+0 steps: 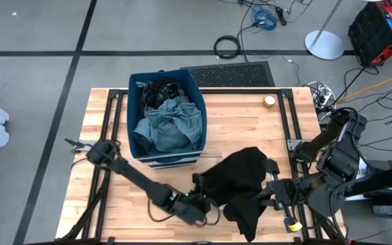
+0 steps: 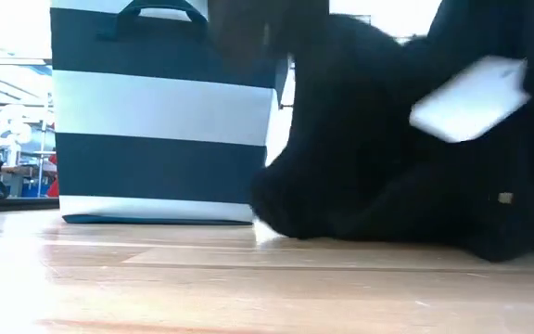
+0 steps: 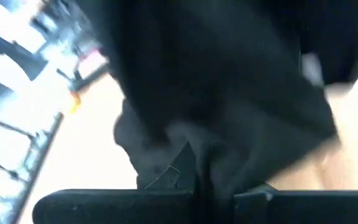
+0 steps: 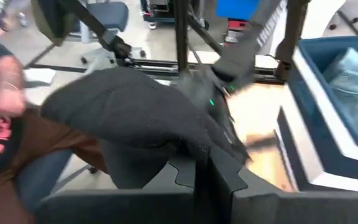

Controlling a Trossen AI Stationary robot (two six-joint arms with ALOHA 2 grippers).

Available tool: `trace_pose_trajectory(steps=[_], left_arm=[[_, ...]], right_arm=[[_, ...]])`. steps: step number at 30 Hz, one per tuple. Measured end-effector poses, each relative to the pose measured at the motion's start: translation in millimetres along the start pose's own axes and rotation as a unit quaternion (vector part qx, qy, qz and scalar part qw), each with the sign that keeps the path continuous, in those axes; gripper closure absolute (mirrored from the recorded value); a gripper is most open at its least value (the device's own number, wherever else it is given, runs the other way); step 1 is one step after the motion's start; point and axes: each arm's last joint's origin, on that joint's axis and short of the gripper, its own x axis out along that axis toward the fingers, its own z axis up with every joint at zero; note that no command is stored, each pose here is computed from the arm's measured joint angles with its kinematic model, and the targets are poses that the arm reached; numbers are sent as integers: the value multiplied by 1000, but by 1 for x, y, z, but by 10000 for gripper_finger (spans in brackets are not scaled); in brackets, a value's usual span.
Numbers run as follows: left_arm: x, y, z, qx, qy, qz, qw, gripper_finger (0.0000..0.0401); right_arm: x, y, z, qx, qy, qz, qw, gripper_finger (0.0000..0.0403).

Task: Sort clothes
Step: Put the black shirt into the blue laundry organizer

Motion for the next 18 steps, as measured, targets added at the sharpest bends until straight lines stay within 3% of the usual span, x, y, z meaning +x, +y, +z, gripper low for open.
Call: trace_pose_trajectory(steps=[6,11,14,18], left_arm=[[-70,21,57,40,-57,83,994,397],[-136,58,90,46,-85,153,983,399],[-168,87,103,28,-102,170,980,399],[-196,133,114,-28,-141,178,974,400]], right_arm=[[-17,2,-5,-19,-23,-50,998,400],[-40,4,-5,-29,-85,-122,988,401],[-53,3,-1,-40,-137,-196,970,401],[-66,-1,11,-53,-190,-307,931,401]])
